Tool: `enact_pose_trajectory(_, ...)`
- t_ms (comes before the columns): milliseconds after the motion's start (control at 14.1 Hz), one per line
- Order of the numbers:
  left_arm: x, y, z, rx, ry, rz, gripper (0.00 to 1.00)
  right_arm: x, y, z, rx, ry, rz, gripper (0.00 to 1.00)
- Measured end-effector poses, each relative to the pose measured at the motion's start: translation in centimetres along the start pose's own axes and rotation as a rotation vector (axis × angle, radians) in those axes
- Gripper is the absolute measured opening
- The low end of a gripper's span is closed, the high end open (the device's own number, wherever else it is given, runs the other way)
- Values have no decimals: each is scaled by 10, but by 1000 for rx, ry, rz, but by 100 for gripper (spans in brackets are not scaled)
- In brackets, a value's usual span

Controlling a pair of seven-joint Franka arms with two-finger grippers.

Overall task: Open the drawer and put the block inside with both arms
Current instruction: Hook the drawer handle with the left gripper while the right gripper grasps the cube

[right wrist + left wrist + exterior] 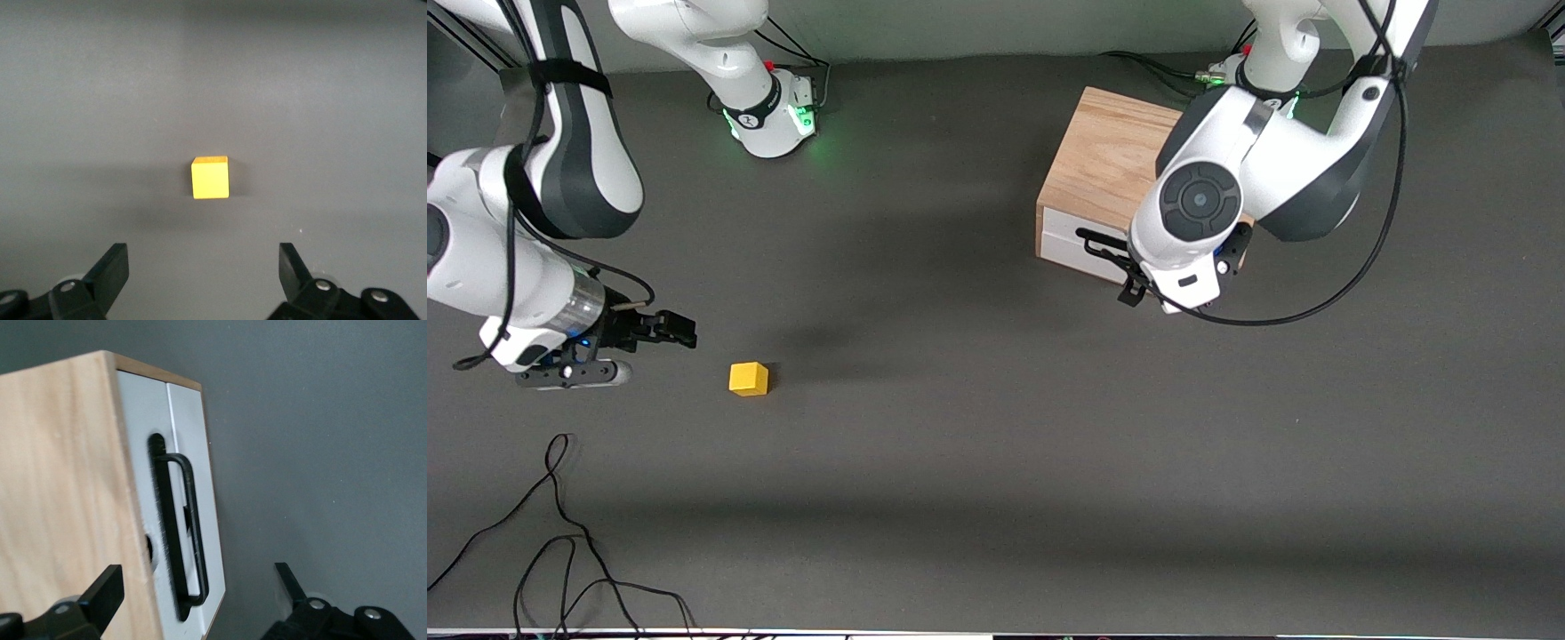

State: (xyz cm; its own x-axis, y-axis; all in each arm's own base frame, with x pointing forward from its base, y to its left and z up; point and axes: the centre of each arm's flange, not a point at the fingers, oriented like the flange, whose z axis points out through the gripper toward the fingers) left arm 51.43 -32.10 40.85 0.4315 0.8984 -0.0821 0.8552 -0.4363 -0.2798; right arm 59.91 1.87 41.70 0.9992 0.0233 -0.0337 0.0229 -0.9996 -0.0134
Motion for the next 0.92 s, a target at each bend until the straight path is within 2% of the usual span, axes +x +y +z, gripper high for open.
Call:
enact_pose_trajectory(497,5,23,49,-17,9,-41,100,14,1,77,-8,5,2,100)
enact_pose_trajectory(924,-11,26,82,40,16,-44,100,6,2,167,-18,45,1,100)
